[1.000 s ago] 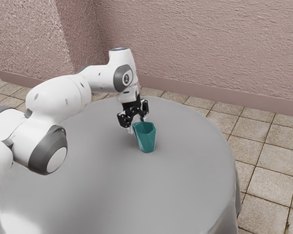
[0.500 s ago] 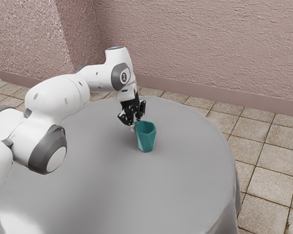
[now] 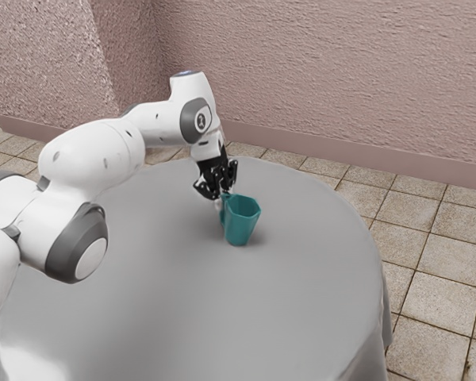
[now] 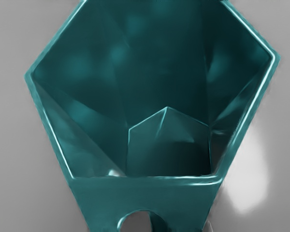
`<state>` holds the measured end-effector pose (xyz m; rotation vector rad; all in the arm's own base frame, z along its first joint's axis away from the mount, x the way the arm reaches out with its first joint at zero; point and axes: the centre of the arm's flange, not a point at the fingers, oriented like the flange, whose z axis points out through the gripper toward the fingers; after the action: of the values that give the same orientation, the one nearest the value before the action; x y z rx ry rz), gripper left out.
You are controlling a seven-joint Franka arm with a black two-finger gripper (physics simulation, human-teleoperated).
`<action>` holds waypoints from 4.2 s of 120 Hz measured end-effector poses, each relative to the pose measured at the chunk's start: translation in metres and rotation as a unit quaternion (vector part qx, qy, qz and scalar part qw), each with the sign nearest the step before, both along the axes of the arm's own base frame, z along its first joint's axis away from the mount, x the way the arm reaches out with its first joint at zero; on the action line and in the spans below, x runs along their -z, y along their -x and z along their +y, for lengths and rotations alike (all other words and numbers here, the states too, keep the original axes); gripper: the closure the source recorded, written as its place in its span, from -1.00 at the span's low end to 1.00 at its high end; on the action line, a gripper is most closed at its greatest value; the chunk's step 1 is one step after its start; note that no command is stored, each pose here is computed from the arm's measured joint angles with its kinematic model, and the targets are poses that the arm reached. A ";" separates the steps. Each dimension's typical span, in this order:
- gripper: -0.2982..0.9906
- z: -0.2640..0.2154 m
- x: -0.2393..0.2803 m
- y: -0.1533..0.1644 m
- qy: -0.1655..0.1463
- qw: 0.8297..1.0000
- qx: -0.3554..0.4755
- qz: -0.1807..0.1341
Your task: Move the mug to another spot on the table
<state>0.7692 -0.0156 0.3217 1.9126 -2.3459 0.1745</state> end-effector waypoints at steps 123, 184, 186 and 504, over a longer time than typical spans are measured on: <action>0.59 0.018 -0.100 0.174 0.105 0.992 -0.072 -0.014; 0.58 0.043 -0.081 0.288 0.144 0.981 -0.123 -0.049; 0.58 0.046 -0.079 0.290 0.144 0.980 -0.127 -0.050; 0.42 0.100 0.123 0.359 0.547 0.734 -0.347 -0.204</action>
<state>0.4100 0.0847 0.1984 1.9177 -0.9155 1.7042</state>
